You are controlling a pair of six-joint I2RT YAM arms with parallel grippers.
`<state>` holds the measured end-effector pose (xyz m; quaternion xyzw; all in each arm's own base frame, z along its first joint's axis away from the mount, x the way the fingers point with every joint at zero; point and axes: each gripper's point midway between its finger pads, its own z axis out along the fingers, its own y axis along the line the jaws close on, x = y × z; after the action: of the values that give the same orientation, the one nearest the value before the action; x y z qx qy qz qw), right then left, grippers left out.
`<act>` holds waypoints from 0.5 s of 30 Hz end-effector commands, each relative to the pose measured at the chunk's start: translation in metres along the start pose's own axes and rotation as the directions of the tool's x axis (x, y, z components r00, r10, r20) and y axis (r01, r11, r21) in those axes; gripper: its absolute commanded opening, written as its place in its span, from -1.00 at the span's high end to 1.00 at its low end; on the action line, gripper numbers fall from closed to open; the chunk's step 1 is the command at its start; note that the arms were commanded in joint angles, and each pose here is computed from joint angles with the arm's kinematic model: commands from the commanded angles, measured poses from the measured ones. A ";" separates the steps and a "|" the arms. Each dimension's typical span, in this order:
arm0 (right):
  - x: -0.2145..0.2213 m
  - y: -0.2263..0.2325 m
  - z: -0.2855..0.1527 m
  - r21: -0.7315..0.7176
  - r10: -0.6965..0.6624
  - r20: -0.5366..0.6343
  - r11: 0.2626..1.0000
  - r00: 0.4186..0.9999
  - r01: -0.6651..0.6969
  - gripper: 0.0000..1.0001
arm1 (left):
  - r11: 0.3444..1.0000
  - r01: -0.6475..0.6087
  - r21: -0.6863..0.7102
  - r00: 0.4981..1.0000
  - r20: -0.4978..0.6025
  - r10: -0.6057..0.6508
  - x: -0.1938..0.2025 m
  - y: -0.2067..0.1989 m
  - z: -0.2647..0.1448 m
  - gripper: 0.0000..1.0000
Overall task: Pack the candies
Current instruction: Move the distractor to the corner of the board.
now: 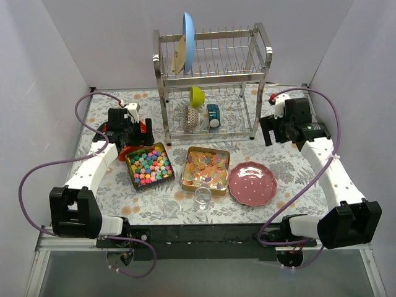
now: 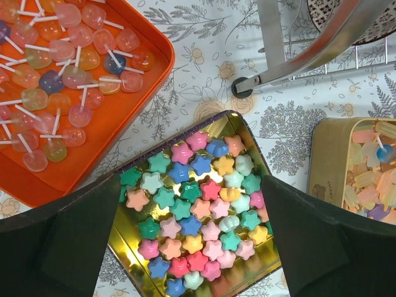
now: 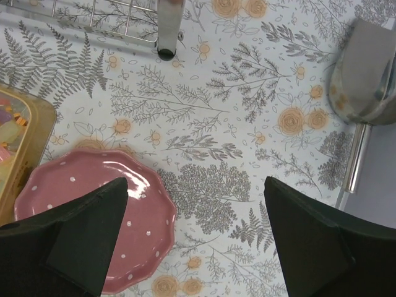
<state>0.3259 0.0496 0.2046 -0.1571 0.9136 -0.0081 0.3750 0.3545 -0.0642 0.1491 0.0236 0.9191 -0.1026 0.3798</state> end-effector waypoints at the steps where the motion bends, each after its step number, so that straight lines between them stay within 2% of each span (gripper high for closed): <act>1: 0.017 0.014 0.002 -0.087 -0.111 -0.002 0.990 0.994 0.110 -0.96 | 1.000 0.015 0.023 1.000 -0.023 -0.015 0.005 -0.003 0.000 -0.96; 2: 0.022 0.023 0.002 -0.162 -0.222 0.014 0.962 0.975 0.221 -0.96 | 1.000 0.019 0.022 0.999 -0.031 -0.018 0.008 -0.002 0.001 -0.96; 3: 0.029 0.044 0.001 -0.289 -0.274 0.052 0.916 0.960 0.277 -0.91 | 0.999 0.023 0.023 0.999 -0.034 -0.022 0.010 -0.002 0.002 -0.96; 4: 0.038 0.055 0.000 -0.355 -0.326 0.064 0.876 0.943 0.326 -0.64 | 0.999 0.026 0.023 0.999 -0.039 -0.026 0.012 -0.002 0.003 -0.96; 5: 0.042 0.060 0.001 -0.384 -0.345 0.080 0.855 0.935 0.348 -0.52 | 0.999 0.032 0.020 0.999 -0.045 -0.031 0.014 -0.002 0.004 -0.96; 6: 0.049 0.067 0.007 -0.413 -0.364 0.074 0.837 0.929 0.360 -0.31 | 0.999 0.032 0.014 0.999 -0.044 -0.031 0.014 -0.001 0.005 -0.97; 7: 0.062 0.071 0.011 -0.442 -0.378 0.047 0.822 0.924 0.359 0.49 | 0.999 0.031 0.007 0.999 -0.040 -0.031 0.013 0.001 0.005 -0.96; 8: 0.073 0.075 0.018 -0.478 -0.396 0.010 0.804 0.918 0.353 0.86 | 1.000 0.026 0.007 0.999 -0.029 -0.026 0.011 0.001 0.004 -0.96; 9: 0.082 0.078 0.020 -0.505 -0.434 -0.004 0.778 0.901 0.372 0.97 | 1.000 0.021 0.003 1.000 -0.023 -0.021 0.012 0.002 0.004 -0.96; 12: 0.107 0.082 0.028 -0.563 -0.482 -0.058 0.739 0.874 0.370 0.97 | 1.000 0.012 -0.010 1.000 -0.006 -0.012 0.012 0.004 0.002 -0.93; 15: 0.127 0.080 0.034 -0.575 -0.511 -0.114 0.733 0.852 0.363 0.97 | 1.000 0.008 -0.020 1.000 0.014 -0.008 0.010 0.006 -0.003 -0.93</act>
<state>0.2601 0.0942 0.0984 -0.4253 0.8701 0.1246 0.2158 0.3476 -0.0644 0.1301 0.0169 0.9273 -0.1052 0.3589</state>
